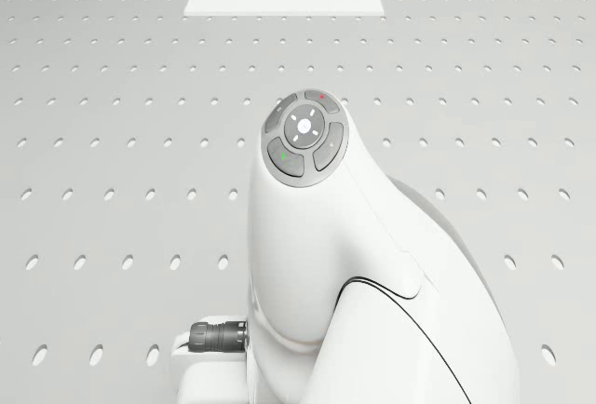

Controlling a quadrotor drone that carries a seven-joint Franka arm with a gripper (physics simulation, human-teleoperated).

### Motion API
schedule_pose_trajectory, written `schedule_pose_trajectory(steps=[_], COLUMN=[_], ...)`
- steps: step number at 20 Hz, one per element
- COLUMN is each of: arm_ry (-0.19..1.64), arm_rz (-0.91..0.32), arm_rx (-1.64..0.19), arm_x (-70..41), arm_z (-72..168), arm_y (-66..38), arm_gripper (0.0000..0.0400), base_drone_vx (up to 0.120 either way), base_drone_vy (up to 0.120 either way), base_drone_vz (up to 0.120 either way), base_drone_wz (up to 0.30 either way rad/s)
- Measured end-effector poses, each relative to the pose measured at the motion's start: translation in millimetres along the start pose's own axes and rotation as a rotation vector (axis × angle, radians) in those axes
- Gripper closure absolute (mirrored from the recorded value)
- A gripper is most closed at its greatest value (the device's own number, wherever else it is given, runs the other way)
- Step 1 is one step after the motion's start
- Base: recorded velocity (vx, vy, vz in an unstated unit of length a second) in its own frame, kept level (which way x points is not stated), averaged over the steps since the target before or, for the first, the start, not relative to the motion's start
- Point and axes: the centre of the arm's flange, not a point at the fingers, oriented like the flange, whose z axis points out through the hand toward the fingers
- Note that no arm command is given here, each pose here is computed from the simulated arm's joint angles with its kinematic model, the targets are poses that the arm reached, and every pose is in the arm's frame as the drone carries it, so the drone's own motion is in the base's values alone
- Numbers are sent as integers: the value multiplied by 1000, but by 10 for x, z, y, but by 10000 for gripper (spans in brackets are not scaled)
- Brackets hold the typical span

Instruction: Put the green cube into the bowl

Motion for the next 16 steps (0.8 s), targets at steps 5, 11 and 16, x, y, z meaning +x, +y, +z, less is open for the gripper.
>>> schedule_pose_trajectory(steps=[5,11,16], arm_ry=[0,0,0], arm_rz=[0,0,0], arm_rx=[0,0,0], arm_x=[0,0,0], arm_z=[0,0,0], arm_y=[0,0,0], arm_gripper=[150,150,150], base_drone_vx=[0,-107,0], base_drone_vy=[56,0,48], base_drone_vz=[-120,-33,-120], base_drone_wz=[0,0,0])
